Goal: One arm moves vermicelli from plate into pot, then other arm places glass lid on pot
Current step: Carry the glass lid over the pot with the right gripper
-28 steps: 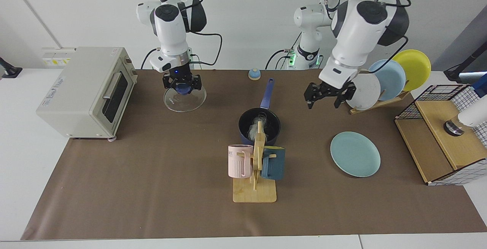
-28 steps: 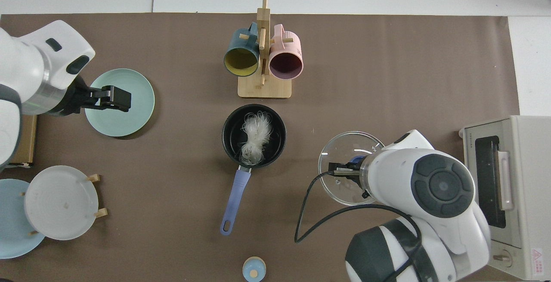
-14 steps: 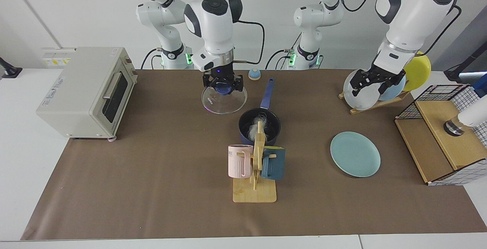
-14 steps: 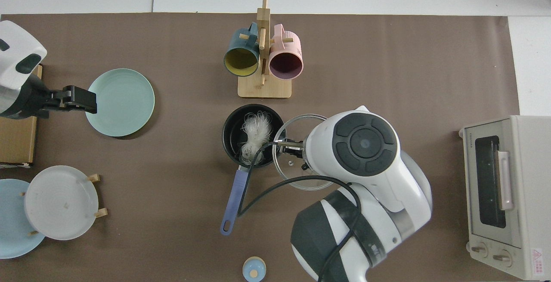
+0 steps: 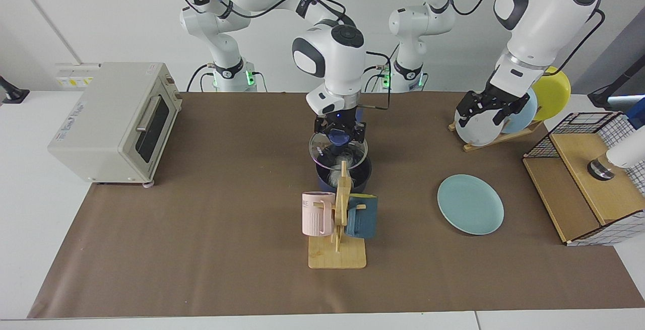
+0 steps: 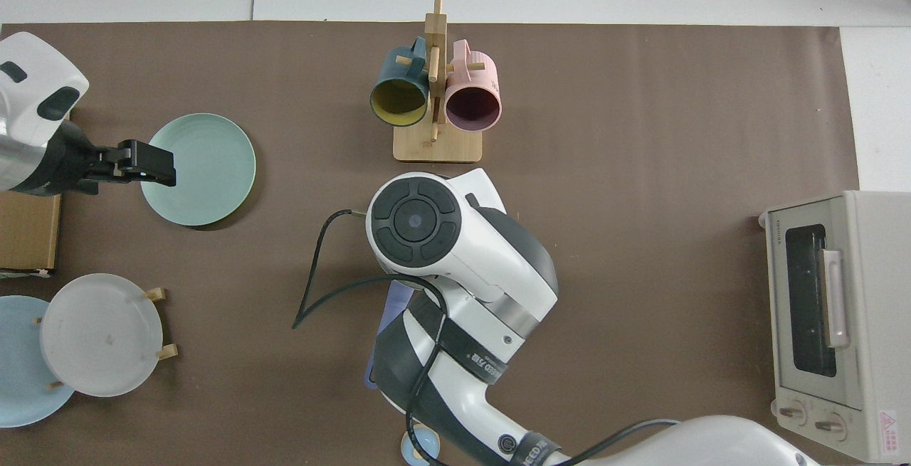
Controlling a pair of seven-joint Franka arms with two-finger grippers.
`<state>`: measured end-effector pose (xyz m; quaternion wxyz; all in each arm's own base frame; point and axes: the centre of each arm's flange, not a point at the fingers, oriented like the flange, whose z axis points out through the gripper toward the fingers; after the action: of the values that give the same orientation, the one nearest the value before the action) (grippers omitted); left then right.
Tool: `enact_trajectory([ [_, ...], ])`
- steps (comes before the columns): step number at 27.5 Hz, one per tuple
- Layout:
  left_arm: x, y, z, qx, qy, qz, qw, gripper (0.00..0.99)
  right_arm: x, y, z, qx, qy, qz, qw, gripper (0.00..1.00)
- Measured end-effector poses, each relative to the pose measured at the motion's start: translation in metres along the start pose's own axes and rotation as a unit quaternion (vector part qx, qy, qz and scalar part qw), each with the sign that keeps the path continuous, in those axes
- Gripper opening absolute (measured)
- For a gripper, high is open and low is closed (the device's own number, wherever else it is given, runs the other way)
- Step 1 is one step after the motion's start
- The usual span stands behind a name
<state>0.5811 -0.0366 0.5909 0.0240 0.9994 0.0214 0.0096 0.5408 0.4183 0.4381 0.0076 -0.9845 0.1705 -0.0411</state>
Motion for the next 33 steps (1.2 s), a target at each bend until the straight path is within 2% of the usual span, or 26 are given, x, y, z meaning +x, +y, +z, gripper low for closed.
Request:
enact_trajectory([
  [7, 0.0, 0.001, 0.0, 0.0, 0.0, 0.001, 1.0, 0.991, 0.003, -0.016, 0.027, -0.007, 0.01, 0.011, 1.0, 0.43],
  [19, 0.0, -0.001, -0.001, 0.0, 0.001, -0.001, 1.0, 0.991, 0.009, -0.017, 0.054, -0.009, -0.003, 0.013, 1.0, 0.43],
  [33, -0.001, 0.0, -0.002, 0.0, 0.002, 0.0, 1.0, 0.991, 0.01, -0.021, 0.058, 0.0, -0.006, 0.022, 1.0, 0.43],
])
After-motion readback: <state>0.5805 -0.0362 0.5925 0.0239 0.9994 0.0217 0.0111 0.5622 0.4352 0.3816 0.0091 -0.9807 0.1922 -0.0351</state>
